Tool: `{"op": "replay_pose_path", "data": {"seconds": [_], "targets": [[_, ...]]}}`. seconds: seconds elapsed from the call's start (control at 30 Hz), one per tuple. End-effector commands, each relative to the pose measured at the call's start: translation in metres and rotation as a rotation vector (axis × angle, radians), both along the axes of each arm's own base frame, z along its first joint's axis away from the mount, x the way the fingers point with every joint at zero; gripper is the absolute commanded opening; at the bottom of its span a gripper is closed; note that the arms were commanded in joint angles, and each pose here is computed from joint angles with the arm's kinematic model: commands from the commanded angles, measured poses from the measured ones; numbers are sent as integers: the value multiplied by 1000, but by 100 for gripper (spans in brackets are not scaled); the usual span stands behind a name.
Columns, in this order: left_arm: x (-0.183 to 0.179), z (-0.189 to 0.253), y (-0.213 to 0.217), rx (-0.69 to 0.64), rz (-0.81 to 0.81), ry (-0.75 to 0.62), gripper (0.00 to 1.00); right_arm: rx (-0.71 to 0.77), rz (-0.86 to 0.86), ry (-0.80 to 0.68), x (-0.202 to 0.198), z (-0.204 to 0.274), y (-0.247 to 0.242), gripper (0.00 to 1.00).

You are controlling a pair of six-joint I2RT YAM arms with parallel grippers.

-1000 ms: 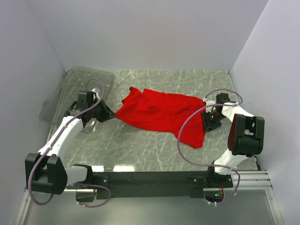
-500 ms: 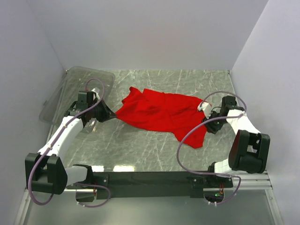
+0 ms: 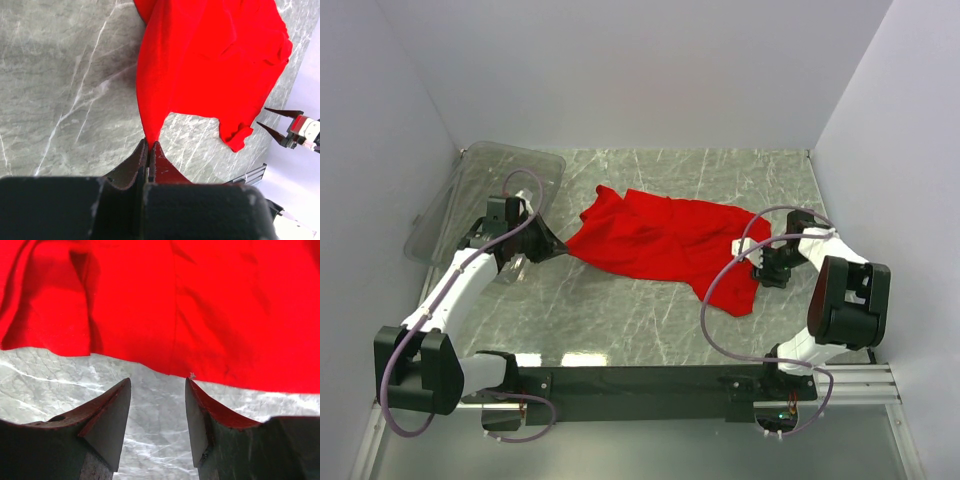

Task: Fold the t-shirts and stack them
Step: Flatten the tshirt out

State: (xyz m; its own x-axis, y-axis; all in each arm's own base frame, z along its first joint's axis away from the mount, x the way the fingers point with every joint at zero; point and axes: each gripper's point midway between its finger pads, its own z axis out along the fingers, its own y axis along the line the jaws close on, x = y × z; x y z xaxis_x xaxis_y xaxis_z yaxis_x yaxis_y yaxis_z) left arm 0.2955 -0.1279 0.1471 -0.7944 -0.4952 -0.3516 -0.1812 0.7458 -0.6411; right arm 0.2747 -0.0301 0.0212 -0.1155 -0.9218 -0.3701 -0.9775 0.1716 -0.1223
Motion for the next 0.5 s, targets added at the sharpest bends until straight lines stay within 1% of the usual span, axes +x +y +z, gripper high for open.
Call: {"op": "replay_pose_path", "data": {"seconds": [0.0, 0.47], "targets": [[1, 7, 2, 8, -11, -38, 1, -8, 92, -18, 5, 1, 5, 54], [1, 6, 3, 8, -9, -29, 1, 13, 100, 29, 8, -8, 12, 50]]}}
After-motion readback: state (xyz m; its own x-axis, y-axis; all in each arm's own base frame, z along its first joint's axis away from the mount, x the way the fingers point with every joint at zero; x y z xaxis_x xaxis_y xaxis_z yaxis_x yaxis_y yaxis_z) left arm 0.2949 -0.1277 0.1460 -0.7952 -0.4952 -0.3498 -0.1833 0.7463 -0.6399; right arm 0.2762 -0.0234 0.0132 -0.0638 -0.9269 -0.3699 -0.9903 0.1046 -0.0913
